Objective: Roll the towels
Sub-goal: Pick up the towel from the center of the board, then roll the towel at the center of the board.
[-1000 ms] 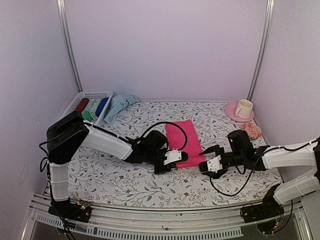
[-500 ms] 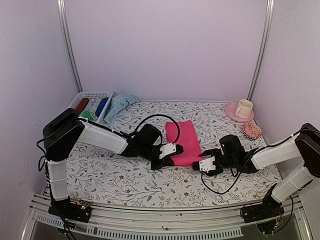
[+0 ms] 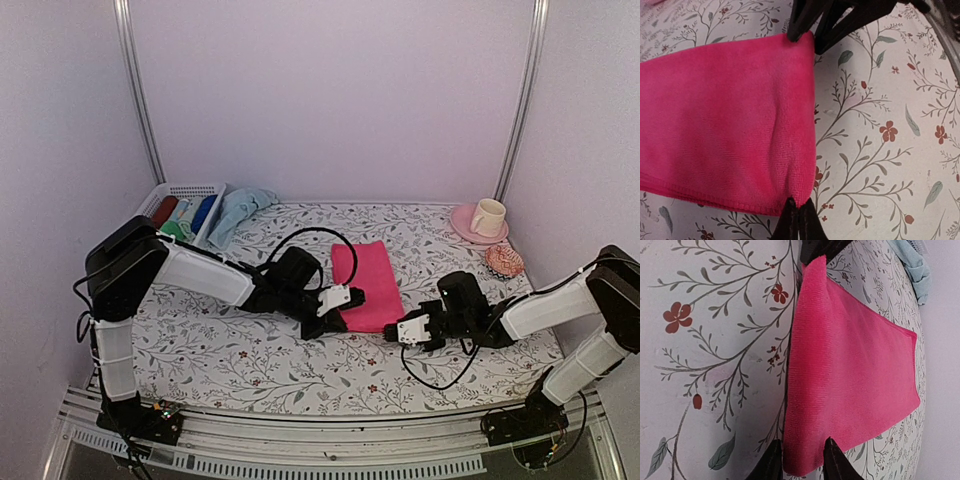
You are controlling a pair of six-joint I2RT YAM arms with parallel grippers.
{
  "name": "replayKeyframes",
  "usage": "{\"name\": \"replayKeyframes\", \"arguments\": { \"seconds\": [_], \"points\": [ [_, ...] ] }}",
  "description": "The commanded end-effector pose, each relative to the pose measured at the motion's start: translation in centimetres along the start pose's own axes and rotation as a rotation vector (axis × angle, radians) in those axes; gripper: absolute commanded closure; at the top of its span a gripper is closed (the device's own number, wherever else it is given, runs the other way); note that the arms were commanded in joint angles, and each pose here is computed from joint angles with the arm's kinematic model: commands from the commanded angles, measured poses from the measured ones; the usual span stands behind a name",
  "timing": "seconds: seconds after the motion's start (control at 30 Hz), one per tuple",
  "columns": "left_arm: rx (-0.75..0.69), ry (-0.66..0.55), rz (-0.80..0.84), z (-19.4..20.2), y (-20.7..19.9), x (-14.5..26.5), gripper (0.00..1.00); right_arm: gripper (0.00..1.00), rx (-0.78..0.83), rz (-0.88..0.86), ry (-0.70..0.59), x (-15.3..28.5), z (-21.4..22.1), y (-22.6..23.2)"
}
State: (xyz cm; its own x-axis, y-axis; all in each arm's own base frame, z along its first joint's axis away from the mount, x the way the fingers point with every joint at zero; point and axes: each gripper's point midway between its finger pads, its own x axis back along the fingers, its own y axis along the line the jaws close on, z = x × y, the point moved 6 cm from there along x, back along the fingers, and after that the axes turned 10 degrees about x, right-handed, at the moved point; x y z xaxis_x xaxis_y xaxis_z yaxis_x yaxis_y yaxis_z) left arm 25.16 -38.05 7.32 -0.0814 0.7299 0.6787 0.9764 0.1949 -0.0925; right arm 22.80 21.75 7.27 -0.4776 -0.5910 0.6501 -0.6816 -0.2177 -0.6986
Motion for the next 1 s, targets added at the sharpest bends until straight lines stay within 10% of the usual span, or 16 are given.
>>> {"name": "replayKeyframes", "arguments": {
  "seconds": [0.0, 0.17, 0.8, 0.97],
  "points": [
    [0.006, -0.024, 0.009, -0.7, 0.1, 0.8, 1.0, 0.79, -0.018, -0.087, -0.033, -0.1, -0.5, 1.1],
    [0.008, -0.011, 0.003, -0.2, 0.0, 0.9, 1.0, 0.96, -0.051, -0.123, -0.009, -0.4, -0.4, 0.9],
    [-0.003, 0.022, 0.02, 0.7, -2.5, 1.6, 1.0, 0.98, -0.165, -0.178, -0.119, 2.1, -1.4, -1.3],
    [-0.001, 0.043, 0.019, 1.0, -2.6, 1.4, 0.79, 0.98, -0.199, -0.213, -0.124, 1.9, -1.4, -1.4]
  ]
}}
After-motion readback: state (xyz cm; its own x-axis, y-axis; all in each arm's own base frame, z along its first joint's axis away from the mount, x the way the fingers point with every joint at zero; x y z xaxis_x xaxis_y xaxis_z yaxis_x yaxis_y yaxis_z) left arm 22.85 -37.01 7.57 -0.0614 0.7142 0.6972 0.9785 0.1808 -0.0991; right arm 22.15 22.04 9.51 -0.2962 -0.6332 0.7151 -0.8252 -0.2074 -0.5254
